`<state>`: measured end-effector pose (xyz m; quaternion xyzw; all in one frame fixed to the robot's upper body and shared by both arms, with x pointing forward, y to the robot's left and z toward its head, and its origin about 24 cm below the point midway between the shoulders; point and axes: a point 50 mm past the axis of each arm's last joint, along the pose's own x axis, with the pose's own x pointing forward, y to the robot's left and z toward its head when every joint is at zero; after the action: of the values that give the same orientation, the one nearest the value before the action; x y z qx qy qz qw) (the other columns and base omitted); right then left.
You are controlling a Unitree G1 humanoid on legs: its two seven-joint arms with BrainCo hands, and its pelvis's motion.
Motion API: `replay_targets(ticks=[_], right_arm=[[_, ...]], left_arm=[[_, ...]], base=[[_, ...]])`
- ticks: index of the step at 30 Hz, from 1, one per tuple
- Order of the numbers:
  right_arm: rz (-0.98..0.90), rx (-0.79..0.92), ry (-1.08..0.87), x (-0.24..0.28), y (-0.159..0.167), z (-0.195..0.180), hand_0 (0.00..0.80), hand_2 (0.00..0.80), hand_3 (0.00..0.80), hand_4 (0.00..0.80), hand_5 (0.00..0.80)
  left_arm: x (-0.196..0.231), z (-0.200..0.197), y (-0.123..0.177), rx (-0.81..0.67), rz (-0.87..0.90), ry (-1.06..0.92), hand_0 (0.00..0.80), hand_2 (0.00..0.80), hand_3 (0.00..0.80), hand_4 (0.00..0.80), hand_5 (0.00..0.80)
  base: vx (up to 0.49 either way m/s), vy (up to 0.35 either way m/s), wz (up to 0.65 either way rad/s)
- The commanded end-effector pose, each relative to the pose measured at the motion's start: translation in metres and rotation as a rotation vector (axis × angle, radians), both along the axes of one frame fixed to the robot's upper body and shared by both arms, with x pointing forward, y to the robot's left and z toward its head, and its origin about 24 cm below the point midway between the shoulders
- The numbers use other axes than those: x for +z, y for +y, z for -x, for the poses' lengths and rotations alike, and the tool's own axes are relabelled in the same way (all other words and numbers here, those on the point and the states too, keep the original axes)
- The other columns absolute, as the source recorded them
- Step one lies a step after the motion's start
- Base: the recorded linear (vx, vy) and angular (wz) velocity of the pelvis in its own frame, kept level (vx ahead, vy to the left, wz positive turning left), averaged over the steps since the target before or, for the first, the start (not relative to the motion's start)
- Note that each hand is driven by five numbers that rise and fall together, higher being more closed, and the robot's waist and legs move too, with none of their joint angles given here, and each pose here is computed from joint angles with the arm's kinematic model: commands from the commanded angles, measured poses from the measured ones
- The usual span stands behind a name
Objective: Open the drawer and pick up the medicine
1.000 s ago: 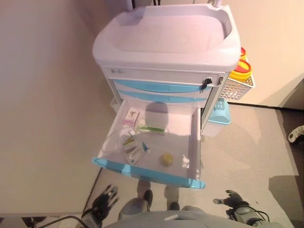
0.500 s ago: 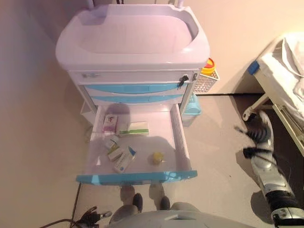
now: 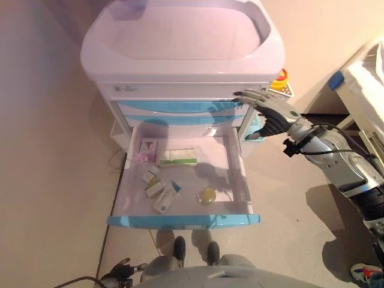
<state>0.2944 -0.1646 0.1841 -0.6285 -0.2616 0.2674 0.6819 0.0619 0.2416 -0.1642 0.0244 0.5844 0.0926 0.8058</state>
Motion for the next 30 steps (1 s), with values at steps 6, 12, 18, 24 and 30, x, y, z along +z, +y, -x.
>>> replay_targets(ticks=[6, 12, 18, 24, 30], right_arm=[[0.168, 0.224, 0.184, -0.020, 0.035, 0.013, 0.000, 0.000, 0.000, 0.000, 0.000], [0.268, 0.195, 0.313, -0.069, 0.035, 0.011, 0.000, 0.000, 0.000, 0.000, 0.000], [0.352, 0.141, 0.371, -0.101, 0.026, 0.009, 0.000, 0.000, 0.000, 0.000, 0.000], [0.423, 0.133, 0.363, -0.115, 0.019, 0.011, 0.000, 0.000, 0.000, 0.000, 0.000], [0.453, 0.138, 0.402, -0.131, 0.014, 0.017, 0.000, 0.000, 0.000, 0.000, 0.000]], left_arm=[[0.005, 0.010, 0.024, -0.052, -0.059, 0.058, 0.000, 0.000, 0.000, 0.000, 0.000], [0.008, -0.008, 0.025, -0.070, -0.062, -0.003, 0.000, 0.000, 0.000, 0.000, 0.000], [0.011, -0.020, 0.026, -0.091, -0.072, -0.028, 0.000, 0.000, 0.000, 0.000, 0.000], [0.013, -0.028, 0.026, -0.103, -0.076, -0.040, 0.000, 0.000, 0.000, 0.000, 0.000], [0.014, -0.035, 0.026, -0.116, -0.080, -0.059, 0.000, 0.000, 0.000, 0.000, 0.000]], base=[[-0.030, -0.047, 0.20], [-0.056, -0.048, 0.17], [-0.047, -0.039, 0.21], [-0.032, -0.020, 0.04], [-0.005, -0.002, 0.00]])
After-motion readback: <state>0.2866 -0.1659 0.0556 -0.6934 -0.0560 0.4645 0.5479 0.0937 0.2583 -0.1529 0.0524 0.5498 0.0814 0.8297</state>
